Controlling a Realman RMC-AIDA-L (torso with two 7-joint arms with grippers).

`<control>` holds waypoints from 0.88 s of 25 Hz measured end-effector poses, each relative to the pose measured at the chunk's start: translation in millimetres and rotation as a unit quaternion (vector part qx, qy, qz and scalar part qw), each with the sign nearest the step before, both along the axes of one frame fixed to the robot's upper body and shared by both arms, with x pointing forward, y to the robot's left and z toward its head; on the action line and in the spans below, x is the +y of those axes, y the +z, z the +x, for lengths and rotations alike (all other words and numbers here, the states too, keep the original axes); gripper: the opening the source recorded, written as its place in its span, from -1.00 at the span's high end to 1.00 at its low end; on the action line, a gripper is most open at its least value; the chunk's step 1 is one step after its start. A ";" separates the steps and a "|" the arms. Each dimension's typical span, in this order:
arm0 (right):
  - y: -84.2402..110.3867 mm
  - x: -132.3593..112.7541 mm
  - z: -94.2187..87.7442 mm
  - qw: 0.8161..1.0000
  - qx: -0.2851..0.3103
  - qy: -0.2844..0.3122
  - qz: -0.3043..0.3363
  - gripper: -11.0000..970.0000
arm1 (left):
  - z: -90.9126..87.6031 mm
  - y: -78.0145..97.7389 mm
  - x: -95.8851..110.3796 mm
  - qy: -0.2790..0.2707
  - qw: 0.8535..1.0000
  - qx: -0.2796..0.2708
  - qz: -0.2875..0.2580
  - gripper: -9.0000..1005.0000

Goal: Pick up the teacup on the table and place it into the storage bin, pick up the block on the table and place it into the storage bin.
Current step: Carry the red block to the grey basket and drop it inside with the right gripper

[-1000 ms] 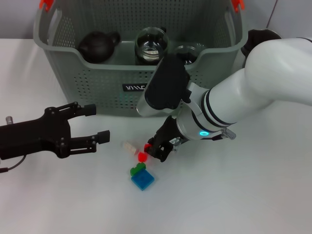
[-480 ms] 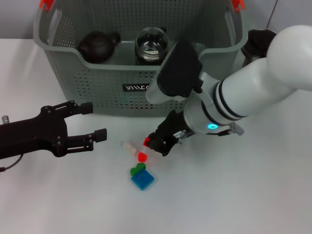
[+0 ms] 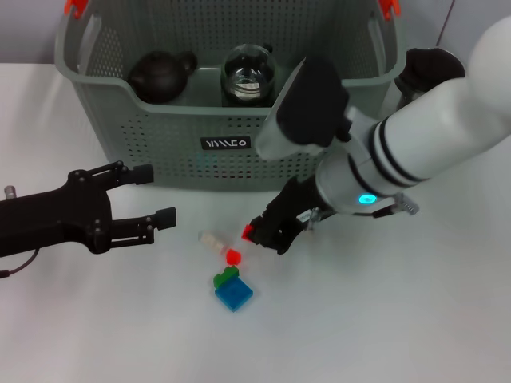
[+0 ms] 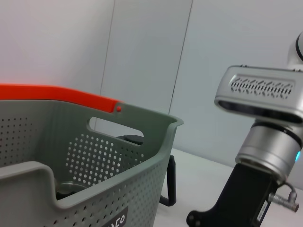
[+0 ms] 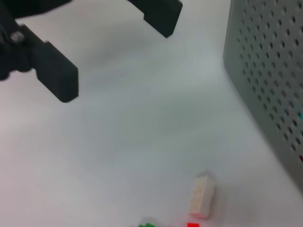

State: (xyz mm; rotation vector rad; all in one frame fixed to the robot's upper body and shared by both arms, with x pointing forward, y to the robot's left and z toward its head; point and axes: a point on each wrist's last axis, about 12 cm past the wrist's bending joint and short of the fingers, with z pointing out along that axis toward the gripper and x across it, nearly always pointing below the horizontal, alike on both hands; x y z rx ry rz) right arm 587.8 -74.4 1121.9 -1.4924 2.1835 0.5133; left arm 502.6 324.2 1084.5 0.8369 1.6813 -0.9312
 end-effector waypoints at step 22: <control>160.7 -35.9 45.5 0.977 -0.129 -0.065 0.158 0.73 | -6.5 3.6 8.4 0.010 1.000 0.004 -0.024 -0.72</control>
